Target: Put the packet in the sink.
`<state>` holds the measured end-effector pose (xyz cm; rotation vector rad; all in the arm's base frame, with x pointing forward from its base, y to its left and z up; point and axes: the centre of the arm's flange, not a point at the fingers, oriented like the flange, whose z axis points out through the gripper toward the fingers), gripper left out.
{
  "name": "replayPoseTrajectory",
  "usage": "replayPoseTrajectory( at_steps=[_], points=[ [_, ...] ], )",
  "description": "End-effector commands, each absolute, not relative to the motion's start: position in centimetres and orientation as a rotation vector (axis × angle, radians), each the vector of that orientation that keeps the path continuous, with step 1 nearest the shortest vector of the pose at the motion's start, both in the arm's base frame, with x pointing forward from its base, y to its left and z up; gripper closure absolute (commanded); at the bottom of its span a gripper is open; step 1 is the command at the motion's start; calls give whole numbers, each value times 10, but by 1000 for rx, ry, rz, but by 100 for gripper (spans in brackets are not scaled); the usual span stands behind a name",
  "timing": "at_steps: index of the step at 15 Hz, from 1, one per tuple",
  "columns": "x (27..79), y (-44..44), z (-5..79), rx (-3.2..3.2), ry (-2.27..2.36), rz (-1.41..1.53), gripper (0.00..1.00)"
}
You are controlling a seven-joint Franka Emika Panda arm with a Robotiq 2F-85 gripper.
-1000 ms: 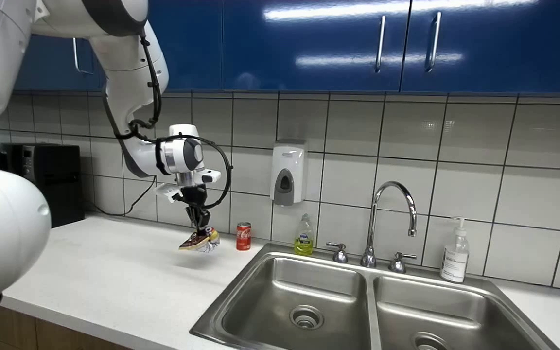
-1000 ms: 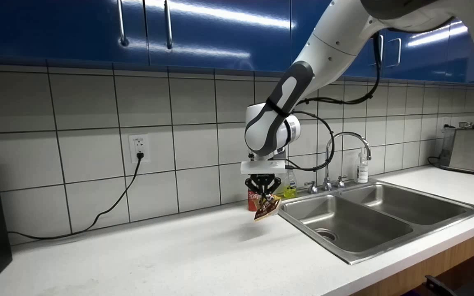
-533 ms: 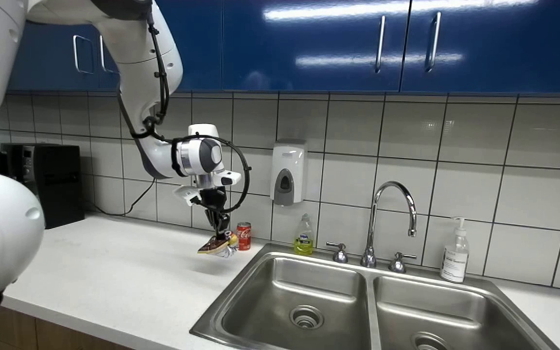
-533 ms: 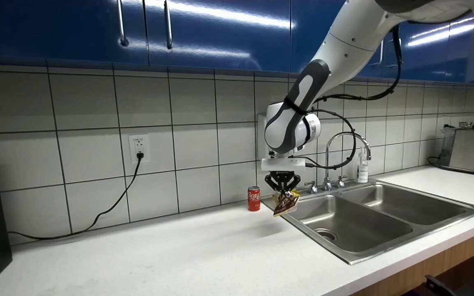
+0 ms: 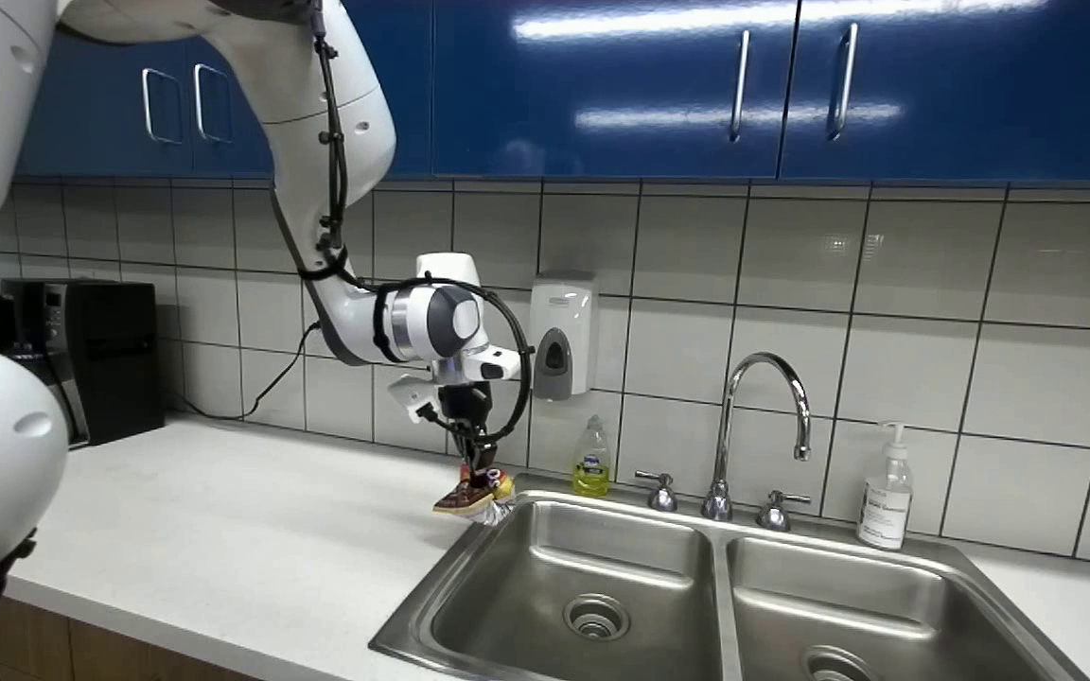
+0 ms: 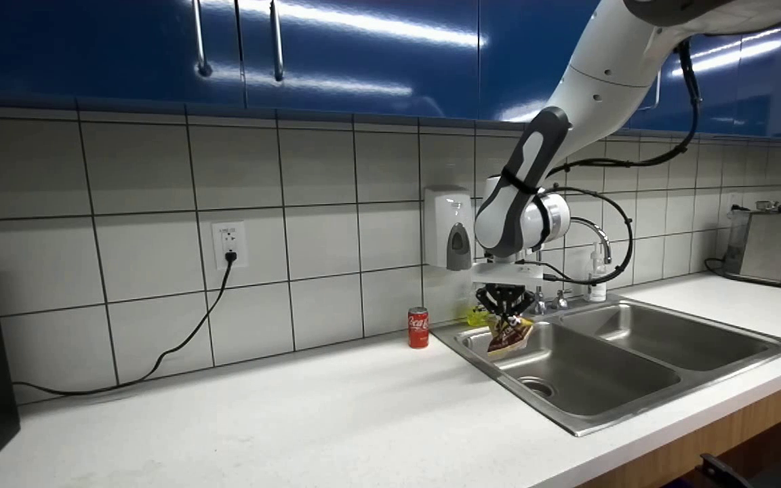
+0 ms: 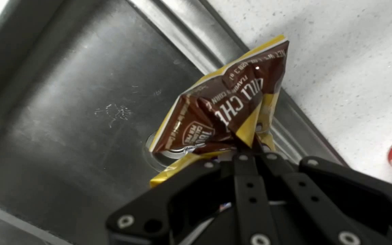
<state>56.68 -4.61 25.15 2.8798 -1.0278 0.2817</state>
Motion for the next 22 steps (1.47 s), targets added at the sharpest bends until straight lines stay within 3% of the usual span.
replayPoseTrajectory(
  at_steps=[1, 11, 22],
  points=[
    [552, -86, 258, 2879, -1078, 314, 100],
    [541, -162, 246, 2819, -1170, 408, 100],
    [531, -204, 169, 2813, -1211, 412, 100]
  ],
)
